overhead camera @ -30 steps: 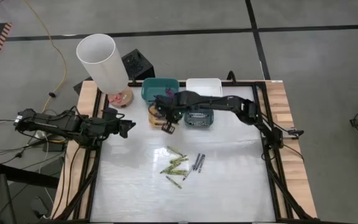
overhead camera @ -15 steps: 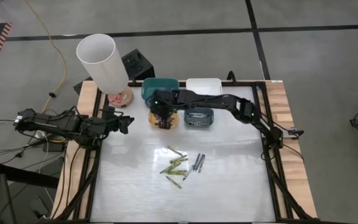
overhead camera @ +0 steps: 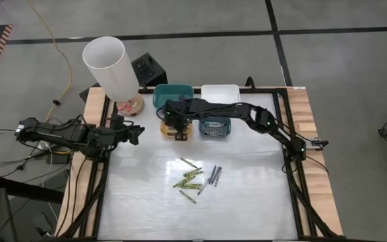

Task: Sort crayons
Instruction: Put the blue crayon into the yellow bin

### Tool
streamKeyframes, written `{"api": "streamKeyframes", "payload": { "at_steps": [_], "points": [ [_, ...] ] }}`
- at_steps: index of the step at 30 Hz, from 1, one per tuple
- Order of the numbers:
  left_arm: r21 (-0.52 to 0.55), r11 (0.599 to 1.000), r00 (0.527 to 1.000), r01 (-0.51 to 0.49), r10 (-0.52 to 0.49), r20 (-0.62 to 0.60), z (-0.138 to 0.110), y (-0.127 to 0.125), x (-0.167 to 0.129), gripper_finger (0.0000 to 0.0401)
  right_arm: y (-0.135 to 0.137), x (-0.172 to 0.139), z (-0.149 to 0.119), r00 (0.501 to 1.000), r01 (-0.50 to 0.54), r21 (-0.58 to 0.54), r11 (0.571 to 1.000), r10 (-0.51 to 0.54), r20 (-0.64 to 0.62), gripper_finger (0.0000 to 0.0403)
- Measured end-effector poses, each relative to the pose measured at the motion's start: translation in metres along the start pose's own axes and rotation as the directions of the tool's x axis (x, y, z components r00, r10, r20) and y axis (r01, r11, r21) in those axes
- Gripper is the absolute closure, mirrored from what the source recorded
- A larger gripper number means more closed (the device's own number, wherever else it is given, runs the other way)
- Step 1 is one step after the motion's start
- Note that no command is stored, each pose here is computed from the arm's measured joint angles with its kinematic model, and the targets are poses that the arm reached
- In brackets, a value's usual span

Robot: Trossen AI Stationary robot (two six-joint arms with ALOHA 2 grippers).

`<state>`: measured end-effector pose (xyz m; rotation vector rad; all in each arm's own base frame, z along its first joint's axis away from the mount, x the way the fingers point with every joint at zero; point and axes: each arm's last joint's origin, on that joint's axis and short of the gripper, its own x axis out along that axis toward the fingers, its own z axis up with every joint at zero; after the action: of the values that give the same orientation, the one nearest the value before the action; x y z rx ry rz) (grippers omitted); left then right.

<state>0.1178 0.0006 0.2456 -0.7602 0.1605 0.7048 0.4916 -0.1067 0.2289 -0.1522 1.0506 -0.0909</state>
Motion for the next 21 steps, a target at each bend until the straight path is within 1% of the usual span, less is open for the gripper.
{"api": "streamKeyframes", "payload": {
  "at_steps": [3,5,8,10,12,15,21],
  "points": [
    [0.003,1.0,1.0,-0.003,0.003,-0.002,0.0,0.0,0.0,0.0241,0.002,0.007,-0.003,1.0,-0.015,0.026,1.0,0.016,-0.019,0.04],
    [0.003,1.0,1.0,-0.003,0.003,-0.002,0.0,0.0,0.0,0.0241,0.002,0.015,-0.003,1.0,-0.017,0.028,0.999,0.018,-0.015,0.04],
    [0.003,1.0,1.0,-0.003,0.003,-0.002,0.0,0.0,0.0,0.0241,0.004,0.023,-0.007,0.998,-0.026,0.027,0.999,0.027,-0.049,0.04],
    [0.003,1.0,1.0,-0.003,0.003,-0.002,0.0,0.0,0.0,0.0241,0.004,0.025,-0.007,0.999,-0.023,0.028,0.999,0.025,-0.041,0.04],
    [0.004,1.0,1.0,-0.004,0.004,-0.003,0.0,0.0,0.0,0.0241,0.005,0.026,-0.01,0.997,-0.03,0.029,0.999,0.031,-0.068,0.04],
    [0.009,1.0,1.0,-0.008,0.008,-0.006,-0.001,0.001,0.0,0.0241,0.004,0.026,-0.008,0.998,-0.025,0.03,0.999,0.027,-0.051,0.0398],
    [0.012,1.0,1.0,-0.012,0.012,-0.008,-0.001,0.001,0.0,0.0241,0.003,0.026,-0.008,0.998,-0.023,0.041,0.999,0.025,-0.05,0.0379]
  ]
}}
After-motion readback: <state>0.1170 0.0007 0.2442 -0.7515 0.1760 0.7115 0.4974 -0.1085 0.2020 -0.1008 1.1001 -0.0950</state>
